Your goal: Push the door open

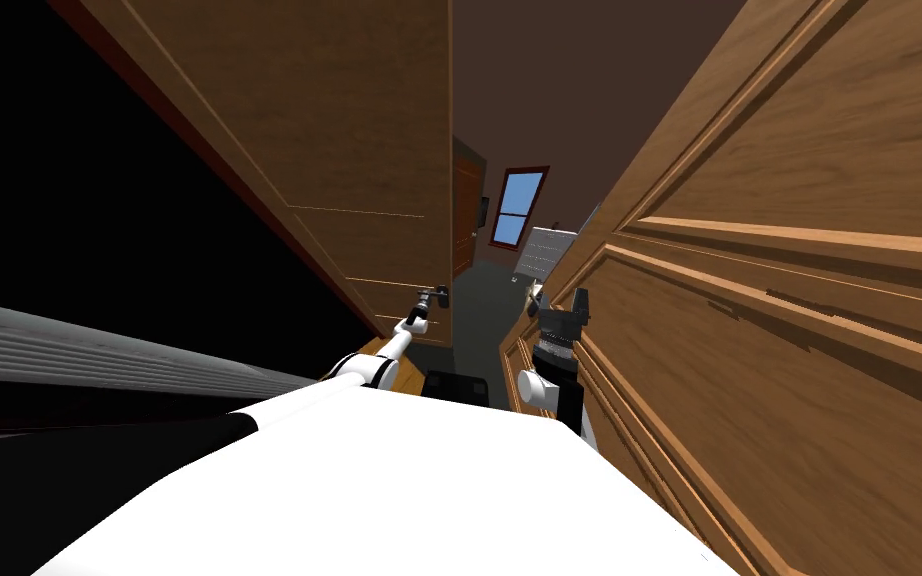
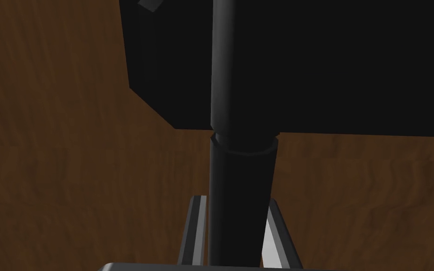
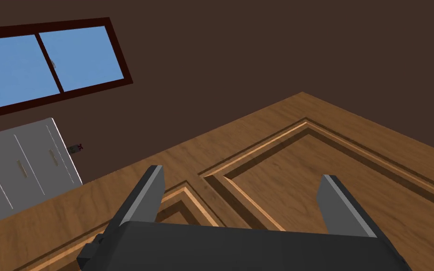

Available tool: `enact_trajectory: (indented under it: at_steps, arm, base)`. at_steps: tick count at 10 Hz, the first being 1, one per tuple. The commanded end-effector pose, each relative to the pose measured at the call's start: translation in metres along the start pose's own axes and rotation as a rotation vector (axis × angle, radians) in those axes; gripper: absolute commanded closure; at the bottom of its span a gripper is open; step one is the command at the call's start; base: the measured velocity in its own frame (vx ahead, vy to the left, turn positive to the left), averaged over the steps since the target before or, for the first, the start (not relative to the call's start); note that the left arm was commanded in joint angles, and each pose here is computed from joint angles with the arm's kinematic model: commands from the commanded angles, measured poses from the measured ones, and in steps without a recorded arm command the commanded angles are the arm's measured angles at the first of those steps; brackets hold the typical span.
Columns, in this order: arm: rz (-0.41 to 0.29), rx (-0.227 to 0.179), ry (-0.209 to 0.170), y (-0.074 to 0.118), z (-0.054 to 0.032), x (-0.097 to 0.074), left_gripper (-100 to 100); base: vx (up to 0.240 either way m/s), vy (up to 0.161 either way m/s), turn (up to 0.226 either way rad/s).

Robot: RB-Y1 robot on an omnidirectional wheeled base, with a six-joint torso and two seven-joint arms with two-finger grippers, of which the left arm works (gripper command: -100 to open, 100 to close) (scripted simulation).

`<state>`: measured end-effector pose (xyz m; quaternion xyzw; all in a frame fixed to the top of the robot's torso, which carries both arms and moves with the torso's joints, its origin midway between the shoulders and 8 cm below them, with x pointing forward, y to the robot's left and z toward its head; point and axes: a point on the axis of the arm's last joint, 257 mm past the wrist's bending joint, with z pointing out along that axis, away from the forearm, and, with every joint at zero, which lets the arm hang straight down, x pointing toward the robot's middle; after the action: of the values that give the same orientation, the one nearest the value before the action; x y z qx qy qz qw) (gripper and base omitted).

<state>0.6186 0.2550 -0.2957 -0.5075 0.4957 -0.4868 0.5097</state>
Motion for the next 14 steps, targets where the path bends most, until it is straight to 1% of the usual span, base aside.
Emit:
enact_trajectory:
  at_steps: [1, 2, 3, 9, 11, 14]
  arm:
    - [-0.008, 0.007, -0.006, -0.003, 0.0015, 0.000, 100]
    - [-0.003, -0.003, -0.010, 0.002, -0.0009, -0.004, 100]
    - [0.004, 0.002, -0.022, -0.001, 0.0002, -0.012, 100]
    - [0.022, 0.010, -0.043, -0.006, 0.0020, -0.022, 100]
    - [0.022, 0.010, -0.043, -0.006, 0.0020, -0.022, 100]
    - [0.031, 0.015, -0.056, -0.008, 0.0030, -0.028, 100]
  base:
    - [0.163, -0.115, 0.073]
    - [0.075, -0.037, 0.053]
    - [0.137, 0.015, 0.126]
    - [0.191, 0.043, 0.099]
    - [0.066, 0.010, 0.017]
    - [0.114, 0.019, 0.138]
